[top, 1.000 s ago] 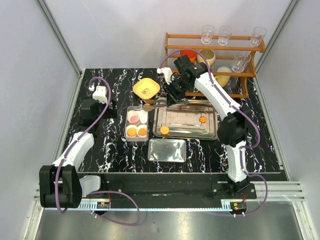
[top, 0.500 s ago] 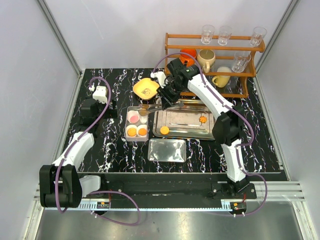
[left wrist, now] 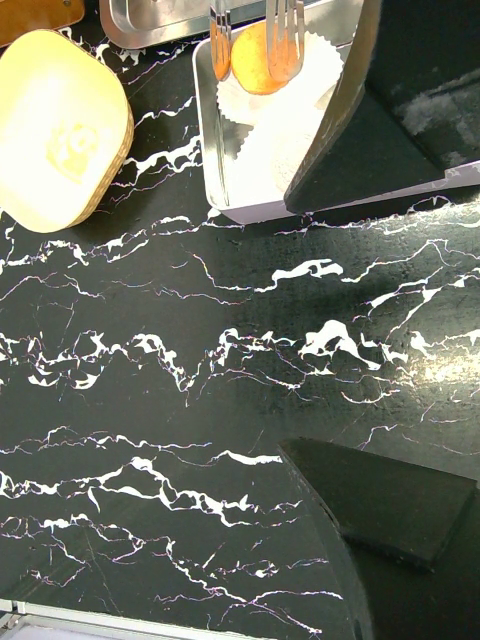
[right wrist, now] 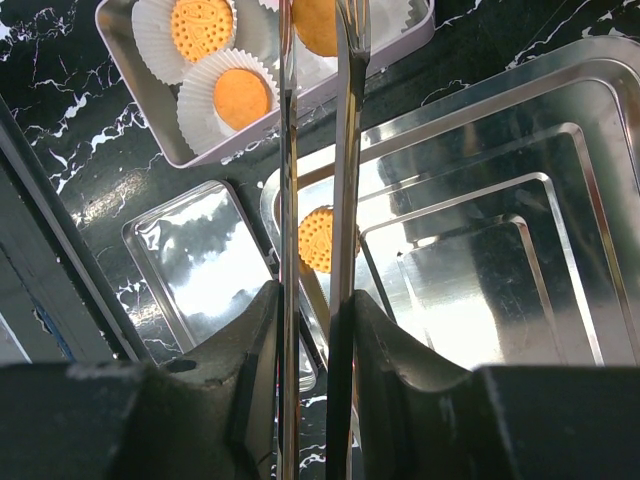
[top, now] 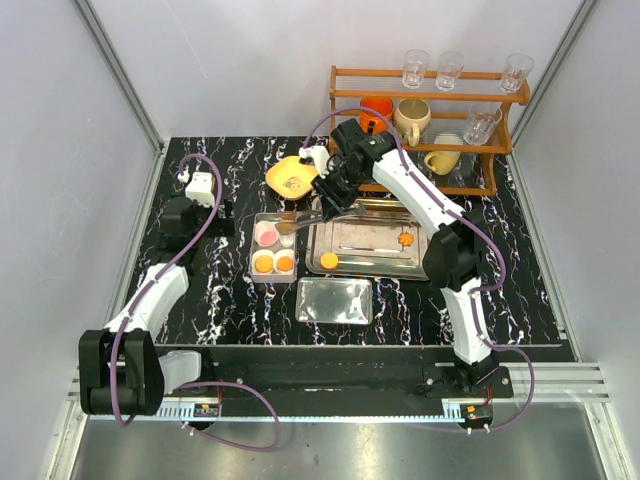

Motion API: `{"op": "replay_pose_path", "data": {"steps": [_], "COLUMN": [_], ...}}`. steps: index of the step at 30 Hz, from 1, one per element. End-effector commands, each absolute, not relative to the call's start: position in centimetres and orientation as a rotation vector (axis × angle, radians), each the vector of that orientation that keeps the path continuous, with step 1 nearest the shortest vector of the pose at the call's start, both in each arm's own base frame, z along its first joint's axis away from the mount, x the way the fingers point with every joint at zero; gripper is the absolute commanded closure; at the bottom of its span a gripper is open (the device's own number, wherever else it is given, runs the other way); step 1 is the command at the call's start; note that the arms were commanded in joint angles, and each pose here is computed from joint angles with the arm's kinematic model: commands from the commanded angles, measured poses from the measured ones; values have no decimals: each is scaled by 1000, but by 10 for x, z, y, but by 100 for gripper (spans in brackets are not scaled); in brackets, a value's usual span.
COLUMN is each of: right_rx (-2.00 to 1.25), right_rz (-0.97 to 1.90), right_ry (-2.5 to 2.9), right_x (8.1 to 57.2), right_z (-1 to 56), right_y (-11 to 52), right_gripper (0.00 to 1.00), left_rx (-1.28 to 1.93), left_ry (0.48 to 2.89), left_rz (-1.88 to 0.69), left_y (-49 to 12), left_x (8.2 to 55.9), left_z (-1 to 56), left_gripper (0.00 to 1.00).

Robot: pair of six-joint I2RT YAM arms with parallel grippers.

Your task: Pack the cookies

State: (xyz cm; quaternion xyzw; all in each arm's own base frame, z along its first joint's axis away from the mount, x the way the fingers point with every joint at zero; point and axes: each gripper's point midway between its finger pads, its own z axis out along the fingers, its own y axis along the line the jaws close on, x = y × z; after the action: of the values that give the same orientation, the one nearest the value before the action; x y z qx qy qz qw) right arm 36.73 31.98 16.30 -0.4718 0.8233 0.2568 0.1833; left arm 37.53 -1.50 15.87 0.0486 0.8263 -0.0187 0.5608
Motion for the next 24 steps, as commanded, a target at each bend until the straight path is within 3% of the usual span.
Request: {"op": "replay_pose_path", "data": {"steps": [1,24], "right_rx": [-1343,-1357], "right_rz": [723,690], "right_ry": [2298,2332], "right_x": [366,370], "right_z": [167,147], "right_y": [328,327], "right_gripper": [69,68], "left_rx": [116,118], "left_ry": [1876,1876], "left_rz": [-23,-22], "left_y": [-11,-11], "left_x": [384,383], "left_z": [175,175], "left_gripper": [1,1]}}
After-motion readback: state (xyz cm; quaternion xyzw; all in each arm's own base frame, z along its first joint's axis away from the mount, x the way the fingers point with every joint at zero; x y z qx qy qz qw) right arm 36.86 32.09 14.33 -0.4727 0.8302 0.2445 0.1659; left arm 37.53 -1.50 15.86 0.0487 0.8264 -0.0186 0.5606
